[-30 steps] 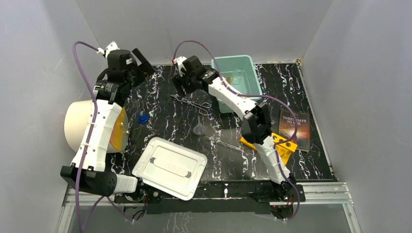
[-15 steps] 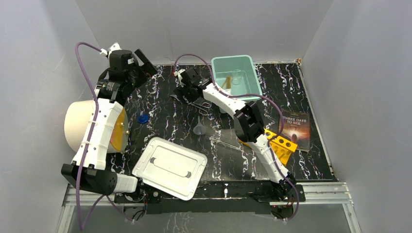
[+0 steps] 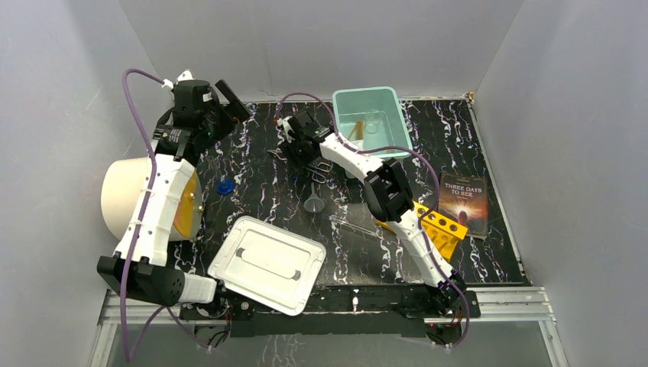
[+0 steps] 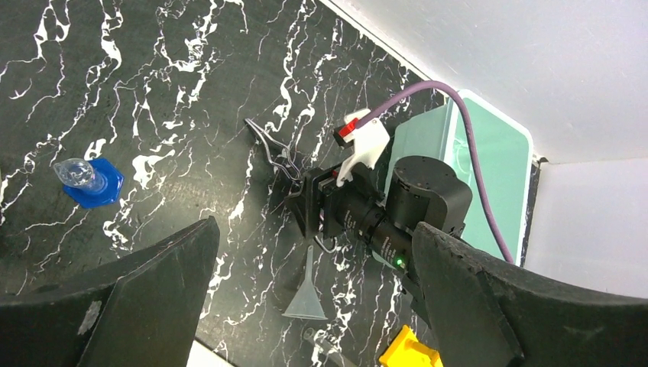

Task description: Organize the chemistry lab equipment

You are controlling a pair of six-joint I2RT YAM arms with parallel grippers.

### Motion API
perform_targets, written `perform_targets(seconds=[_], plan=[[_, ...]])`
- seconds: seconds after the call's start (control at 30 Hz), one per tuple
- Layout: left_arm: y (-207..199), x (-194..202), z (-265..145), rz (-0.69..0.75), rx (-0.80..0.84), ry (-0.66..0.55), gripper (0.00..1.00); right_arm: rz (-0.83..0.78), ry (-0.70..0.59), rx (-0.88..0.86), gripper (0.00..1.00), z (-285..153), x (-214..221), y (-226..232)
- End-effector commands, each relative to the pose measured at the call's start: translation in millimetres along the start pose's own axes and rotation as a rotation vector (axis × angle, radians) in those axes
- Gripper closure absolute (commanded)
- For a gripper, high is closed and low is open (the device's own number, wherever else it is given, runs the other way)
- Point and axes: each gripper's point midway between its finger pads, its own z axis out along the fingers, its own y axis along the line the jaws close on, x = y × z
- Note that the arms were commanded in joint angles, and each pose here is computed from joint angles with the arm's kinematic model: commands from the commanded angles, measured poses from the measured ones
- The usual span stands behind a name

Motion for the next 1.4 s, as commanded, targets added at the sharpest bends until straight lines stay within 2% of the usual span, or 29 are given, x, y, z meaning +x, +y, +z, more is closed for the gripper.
perform_targets(seconds=[0.0,0.13,0.2,0.3,0.4,0.47,0.8,0.83,0.9,0.93,1.03,1.23,1.37], plan=[[1,5,1,-0.002,0.006,0.022,0.02,0.005,-0.001,-0.037,0.44,3,2,3],[3,6,0,0.001,0.003,0.021,0.02,0.006,0.010,-0.046,0.63,2,5,5],[5,7,-1,0.002,0.000,0.020,0.02,0.000,0.012,-0.042,0.69,1,5,6],[5,8,-2,0.005,0.002,0.021,0.02,-0.034,0.012,-0.025,0.67,2,5,8],[3,10,-1,0.008,0.010,0.030,0.02,-0.065,0.018,-0.017,0.56,9,10,10],[2,10,0,0.008,0.015,0.033,0.02,-0.076,0.016,-0.010,0.53,15,12,8],[2,16,1,0.014,0.023,0.058,0.02,-0.073,0.015,0.014,0.55,41,19,-3],[2,17,2,0.012,0.022,0.062,0.02,-0.072,0.015,0.017,0.57,42,20,-4],[2,18,3,0.011,0.023,0.068,0.02,-0.077,0.014,0.018,0.68,40,19,-4],[2,19,4,0.010,0.023,0.071,0.02,-0.079,0.010,0.018,0.76,38,16,-4],[2,21,5,0.007,0.022,0.079,0.02,-0.092,-0.013,0.049,0.90,26,5,-8],[10,37,10,-0.008,0.005,0.128,0.02,-0.088,-0.080,0.107,1.00,-4,-22,-35],[14,46,16,-0.041,-0.008,0.152,0.02,-0.051,-0.160,0.069,1.00,-33,-51,-40]])
